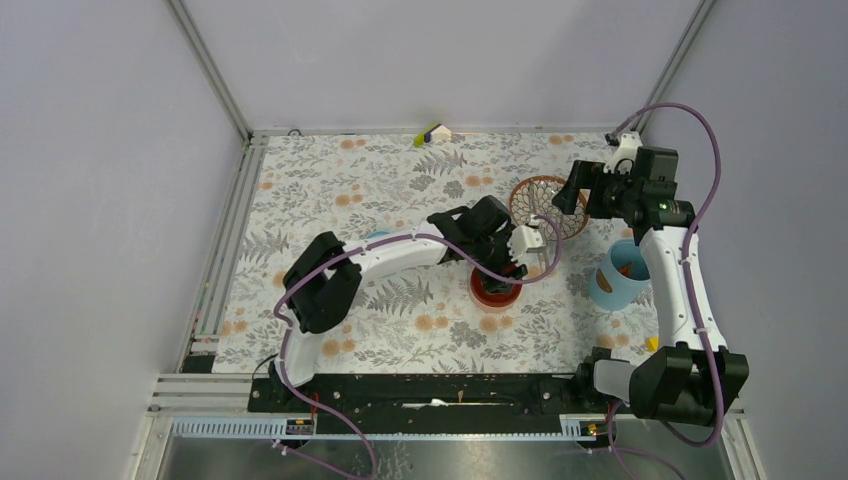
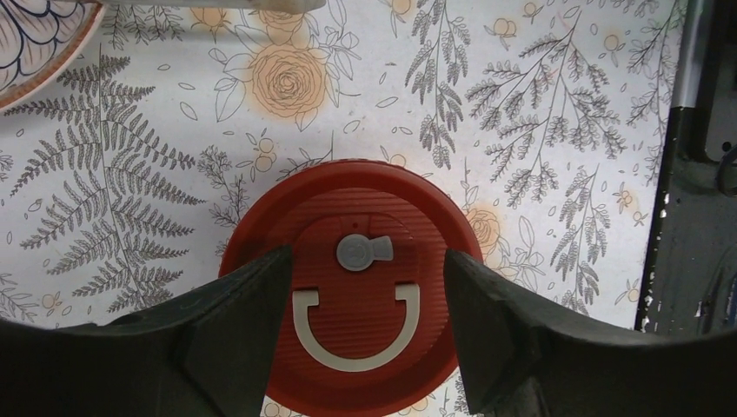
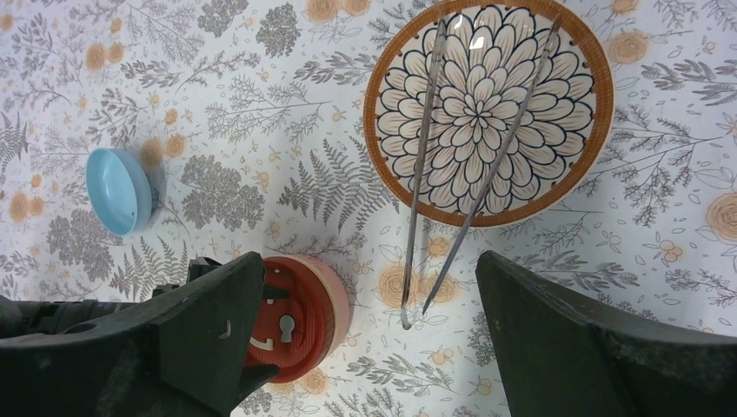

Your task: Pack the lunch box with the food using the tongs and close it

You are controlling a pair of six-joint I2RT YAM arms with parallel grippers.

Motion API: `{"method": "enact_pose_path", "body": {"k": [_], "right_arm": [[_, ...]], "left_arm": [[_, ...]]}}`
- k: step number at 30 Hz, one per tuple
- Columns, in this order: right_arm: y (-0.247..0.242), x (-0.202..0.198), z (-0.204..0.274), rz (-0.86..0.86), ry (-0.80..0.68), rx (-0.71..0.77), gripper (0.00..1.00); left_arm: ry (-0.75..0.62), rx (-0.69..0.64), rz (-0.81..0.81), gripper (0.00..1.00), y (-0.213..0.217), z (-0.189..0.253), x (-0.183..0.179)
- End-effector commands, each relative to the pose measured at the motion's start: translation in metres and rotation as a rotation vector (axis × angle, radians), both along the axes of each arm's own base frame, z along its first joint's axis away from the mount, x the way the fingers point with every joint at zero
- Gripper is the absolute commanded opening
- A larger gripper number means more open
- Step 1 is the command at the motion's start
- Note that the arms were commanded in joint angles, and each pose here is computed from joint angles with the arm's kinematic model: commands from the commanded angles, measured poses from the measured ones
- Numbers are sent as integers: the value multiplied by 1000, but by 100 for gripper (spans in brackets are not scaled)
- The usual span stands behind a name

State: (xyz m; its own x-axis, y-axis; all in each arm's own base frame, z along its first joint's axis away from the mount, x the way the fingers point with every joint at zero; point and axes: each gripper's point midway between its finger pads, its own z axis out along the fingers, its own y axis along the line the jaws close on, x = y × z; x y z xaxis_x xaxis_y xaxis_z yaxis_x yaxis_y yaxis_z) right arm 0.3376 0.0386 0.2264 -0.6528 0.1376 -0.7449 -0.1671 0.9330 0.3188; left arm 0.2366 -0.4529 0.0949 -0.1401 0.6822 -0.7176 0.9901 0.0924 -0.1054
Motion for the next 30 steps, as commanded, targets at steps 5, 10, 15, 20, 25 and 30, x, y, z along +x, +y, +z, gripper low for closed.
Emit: {"method": "enact_pose_path", "body": {"k": [5, 10, 15, 20, 25, 30], "right_arm": [[-4, 6, 23, 1, -60, 15, 99], [-4, 7, 21, 4, -56, 19, 99], [-3, 7, 22, 5, -57, 20, 99], [-3, 6, 23, 10, -61, 20, 99], [-1, 6, 22, 19, -55, 28, 99], [3, 4, 17, 43, -46, 40, 99]], "left_arm": [[-24, 154, -41, 78, 18, -51, 2], [-11, 235, -49, 78, 34, -69, -1], [-49, 284, -44, 78, 48, -67, 1], [-110, 356, -46, 78, 76, -70, 1], [-107, 385, -45, 78, 98, -66, 1], [-91, 410, -44, 78, 122, -64, -1]]}}
